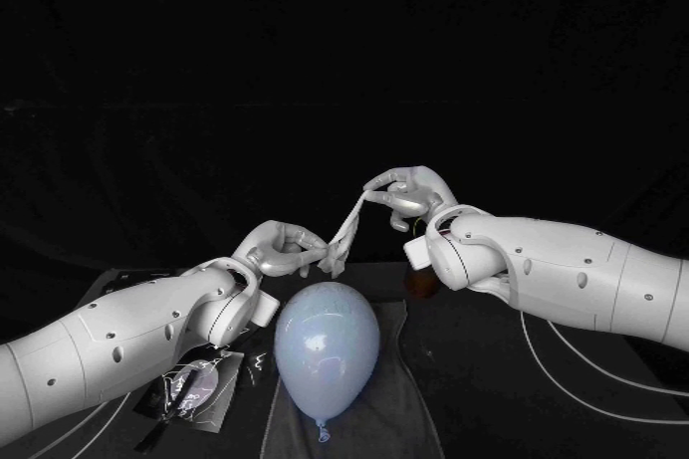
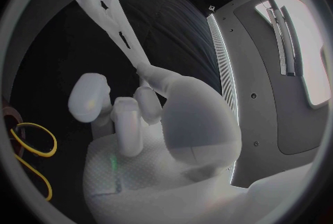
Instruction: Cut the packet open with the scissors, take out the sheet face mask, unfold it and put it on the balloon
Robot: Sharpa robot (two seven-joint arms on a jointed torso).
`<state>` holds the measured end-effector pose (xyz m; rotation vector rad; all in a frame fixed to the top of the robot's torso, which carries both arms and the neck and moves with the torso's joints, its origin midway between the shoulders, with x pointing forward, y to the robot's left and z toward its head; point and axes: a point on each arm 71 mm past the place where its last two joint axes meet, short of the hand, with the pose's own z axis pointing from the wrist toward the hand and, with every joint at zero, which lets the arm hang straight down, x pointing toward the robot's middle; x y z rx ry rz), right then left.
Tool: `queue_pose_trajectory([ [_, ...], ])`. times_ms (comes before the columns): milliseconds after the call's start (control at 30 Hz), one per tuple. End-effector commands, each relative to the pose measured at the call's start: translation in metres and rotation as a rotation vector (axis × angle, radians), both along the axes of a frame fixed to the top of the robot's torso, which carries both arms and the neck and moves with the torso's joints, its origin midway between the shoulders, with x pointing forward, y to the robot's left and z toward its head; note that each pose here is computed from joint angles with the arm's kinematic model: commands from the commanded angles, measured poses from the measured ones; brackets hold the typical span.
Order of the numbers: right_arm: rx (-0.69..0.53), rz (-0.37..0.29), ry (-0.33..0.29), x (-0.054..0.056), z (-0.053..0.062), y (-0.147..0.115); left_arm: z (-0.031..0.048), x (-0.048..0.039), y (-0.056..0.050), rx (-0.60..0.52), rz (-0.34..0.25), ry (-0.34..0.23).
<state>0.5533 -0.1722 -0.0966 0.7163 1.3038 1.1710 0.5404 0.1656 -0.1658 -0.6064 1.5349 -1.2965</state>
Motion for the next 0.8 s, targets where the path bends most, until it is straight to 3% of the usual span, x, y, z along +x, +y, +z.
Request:
queue_pose_trajectory([
  [33, -0.006, 0.017, -0.008, -0.001, 0.001, 0.001, 0.0009, -0.0004, -0.003, 0.008, -0.018, -0.006],
  [233, 0.002, 0.043, -0.007, -0.005, 0.001, 0.006, 0.0004, 0.0010, -0.005, 0.044, -0.030, -0.024],
  [800, 0.027, 0.100, -0.011, -0.018, 0.003, 0.020, -0.0096, 0.0106, -0.016, 0.170, -0.077, 0.018],
])
